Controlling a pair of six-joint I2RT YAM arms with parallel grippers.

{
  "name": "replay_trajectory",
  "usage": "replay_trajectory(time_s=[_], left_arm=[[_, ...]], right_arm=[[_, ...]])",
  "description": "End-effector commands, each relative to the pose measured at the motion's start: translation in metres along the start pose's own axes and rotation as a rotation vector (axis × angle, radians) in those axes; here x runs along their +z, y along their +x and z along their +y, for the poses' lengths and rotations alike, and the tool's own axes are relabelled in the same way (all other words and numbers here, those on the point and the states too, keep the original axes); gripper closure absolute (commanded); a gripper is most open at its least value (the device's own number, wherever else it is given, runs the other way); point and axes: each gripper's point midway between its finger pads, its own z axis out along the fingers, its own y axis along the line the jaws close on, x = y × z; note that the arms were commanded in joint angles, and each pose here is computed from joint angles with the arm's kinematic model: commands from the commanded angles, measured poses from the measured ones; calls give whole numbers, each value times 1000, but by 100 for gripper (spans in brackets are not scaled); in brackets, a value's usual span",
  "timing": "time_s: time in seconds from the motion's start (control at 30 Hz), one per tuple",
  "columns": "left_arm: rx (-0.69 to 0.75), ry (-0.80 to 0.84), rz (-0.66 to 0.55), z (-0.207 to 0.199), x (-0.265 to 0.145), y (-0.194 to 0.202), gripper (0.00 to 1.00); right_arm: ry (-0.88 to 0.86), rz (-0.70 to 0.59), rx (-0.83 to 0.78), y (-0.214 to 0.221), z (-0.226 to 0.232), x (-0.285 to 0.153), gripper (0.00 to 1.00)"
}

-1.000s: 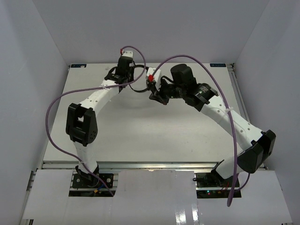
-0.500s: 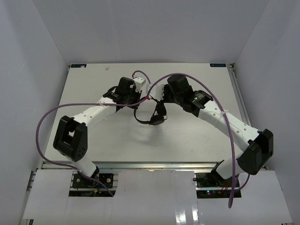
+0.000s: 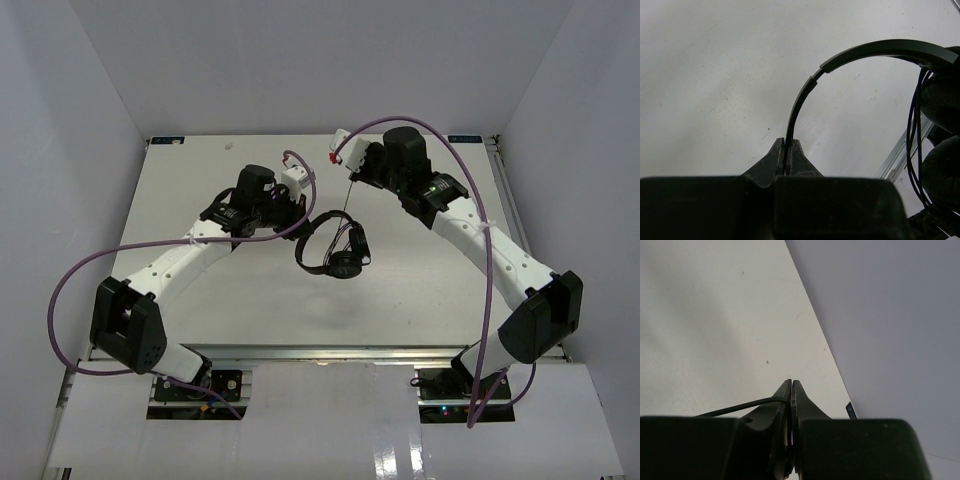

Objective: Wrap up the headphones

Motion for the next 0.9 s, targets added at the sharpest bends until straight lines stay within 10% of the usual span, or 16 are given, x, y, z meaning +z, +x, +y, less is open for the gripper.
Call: replay_trajectory(time_s=[0.0,0.53,0.87], left_arm=[[-12,129,50,-28,1,17,100],[-94,-38,-308,-28,-47,-80,100],[-305,-307,-485,36,-48,-109,100]], right_arm=[[129,-89,118,-27,-46,-3,92],[-385,-99,644,53,75,26,92],[-855,-298,986,14,139,10,92]])
